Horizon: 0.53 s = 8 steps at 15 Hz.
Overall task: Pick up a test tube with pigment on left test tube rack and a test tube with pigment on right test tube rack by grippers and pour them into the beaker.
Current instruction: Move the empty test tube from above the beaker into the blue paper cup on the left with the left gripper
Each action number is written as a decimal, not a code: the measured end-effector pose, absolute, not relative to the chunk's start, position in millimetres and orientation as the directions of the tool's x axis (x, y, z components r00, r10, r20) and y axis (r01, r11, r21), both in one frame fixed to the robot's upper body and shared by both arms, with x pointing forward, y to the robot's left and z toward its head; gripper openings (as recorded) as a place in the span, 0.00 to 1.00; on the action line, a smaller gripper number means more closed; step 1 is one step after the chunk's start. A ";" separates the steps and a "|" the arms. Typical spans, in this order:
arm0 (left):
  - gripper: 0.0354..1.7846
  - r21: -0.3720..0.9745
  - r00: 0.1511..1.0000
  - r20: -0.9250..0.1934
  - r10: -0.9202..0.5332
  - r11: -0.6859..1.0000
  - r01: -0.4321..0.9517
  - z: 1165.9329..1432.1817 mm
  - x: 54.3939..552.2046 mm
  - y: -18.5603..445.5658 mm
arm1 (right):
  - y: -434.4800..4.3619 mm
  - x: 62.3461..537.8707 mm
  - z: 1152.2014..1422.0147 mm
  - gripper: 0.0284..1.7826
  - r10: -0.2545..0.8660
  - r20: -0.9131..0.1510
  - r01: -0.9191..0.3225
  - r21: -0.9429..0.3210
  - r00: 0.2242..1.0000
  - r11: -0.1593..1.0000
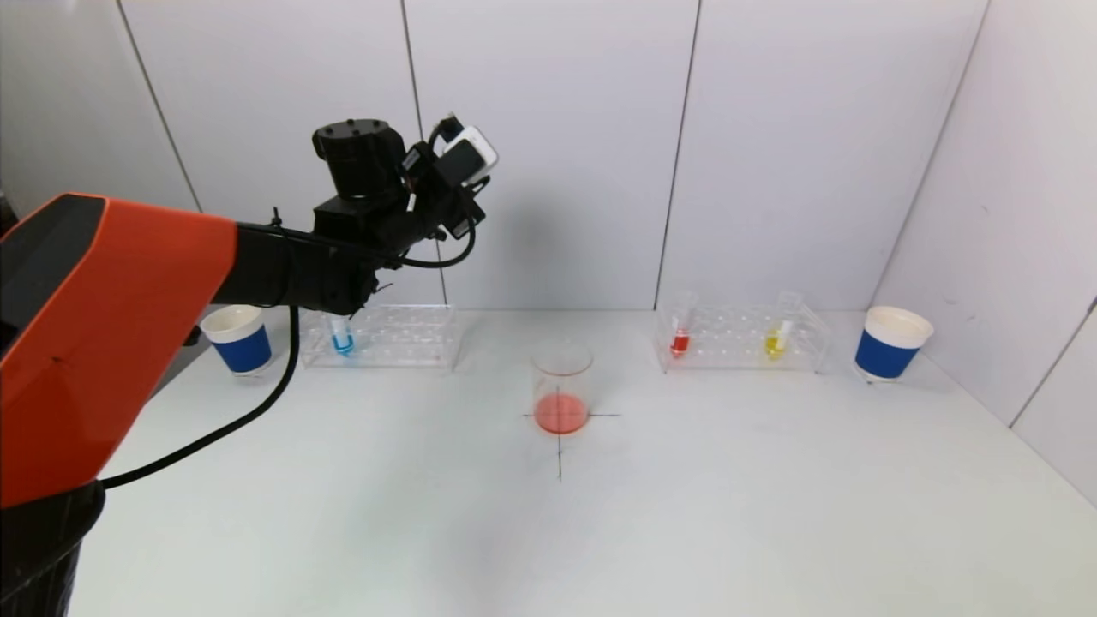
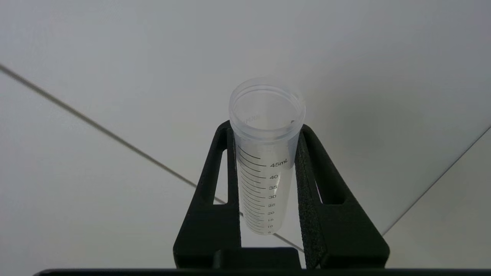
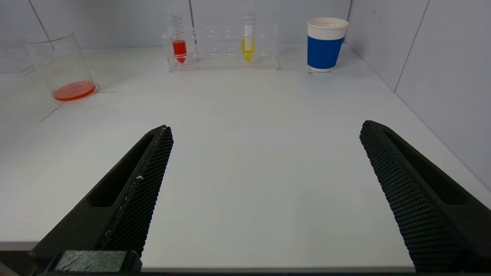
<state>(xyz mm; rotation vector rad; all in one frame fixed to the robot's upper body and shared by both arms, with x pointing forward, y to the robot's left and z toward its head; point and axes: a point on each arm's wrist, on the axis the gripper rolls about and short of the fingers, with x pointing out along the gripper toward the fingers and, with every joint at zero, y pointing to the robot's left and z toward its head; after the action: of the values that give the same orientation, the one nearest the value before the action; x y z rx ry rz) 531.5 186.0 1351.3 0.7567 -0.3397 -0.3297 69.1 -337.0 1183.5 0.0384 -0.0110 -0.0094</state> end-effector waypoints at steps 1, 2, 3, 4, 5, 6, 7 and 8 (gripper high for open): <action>0.23 0.665 0.904 0.177 -0.389 0.724 0.181 1357.8 527.8 193.1 | -337.0 69.1 1183.5 0.99 -0.010 0.011 0.009 0.038 1.000 0.999; 0.23 0.621 0.911 0.176 -0.373 0.760 0.191 1362.9 523.4 200.9 | -337.0 69.1 1183.5 0.99 -0.010 0.011 0.009 0.038 1.000 0.999; 0.23 0.580 0.919 0.167 -0.357 0.789 0.201 1365.4 518.4 209.1 | -337.0 69.1 1183.5 0.99 -0.010 0.011 0.009 0.038 1.000 0.999; 0.23 0.539 0.930 0.150 -0.337 0.816 0.209 1366.0 511.8 218.3 | -337.0 69.1 1183.5 0.99 -0.010 0.011 0.009 0.038 1.000 0.999; 0.23 0.494 0.939 0.131 -0.317 0.842 0.216 1365.7 505.3 227.6 | -337.0 69.1 1183.5 0.99 -0.010 0.011 0.009 0.038 1.000 0.999; 0.23 0.439 0.949 0.113 -0.295 0.872 0.218 1365.6 498.5 238.1 | -337.0 69.1 1183.5 0.99 -0.010 0.011 0.009 0.038 1.000 0.999; 0.23 0.379 0.959 0.096 -0.265 0.901 0.211 1364.6 492.1 251.1 | -337.0 69.1 1183.5 0.99 -0.010 0.011 0.009 0.038 1.000 0.999; 0.23 0.331 0.971 0.081 -0.226 0.925 0.187 1362.8 486.8 265.4 | -337.0 69.1 1183.5 0.99 -0.010 0.011 0.009 0.038 1.000 0.999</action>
<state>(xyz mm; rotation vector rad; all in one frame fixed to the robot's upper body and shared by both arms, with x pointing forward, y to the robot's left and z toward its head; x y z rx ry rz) 486.8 265.4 1362.8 0.3274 -0.1190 -0.2122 69.1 -337.0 1183.5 0.0380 -0.0115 -0.0094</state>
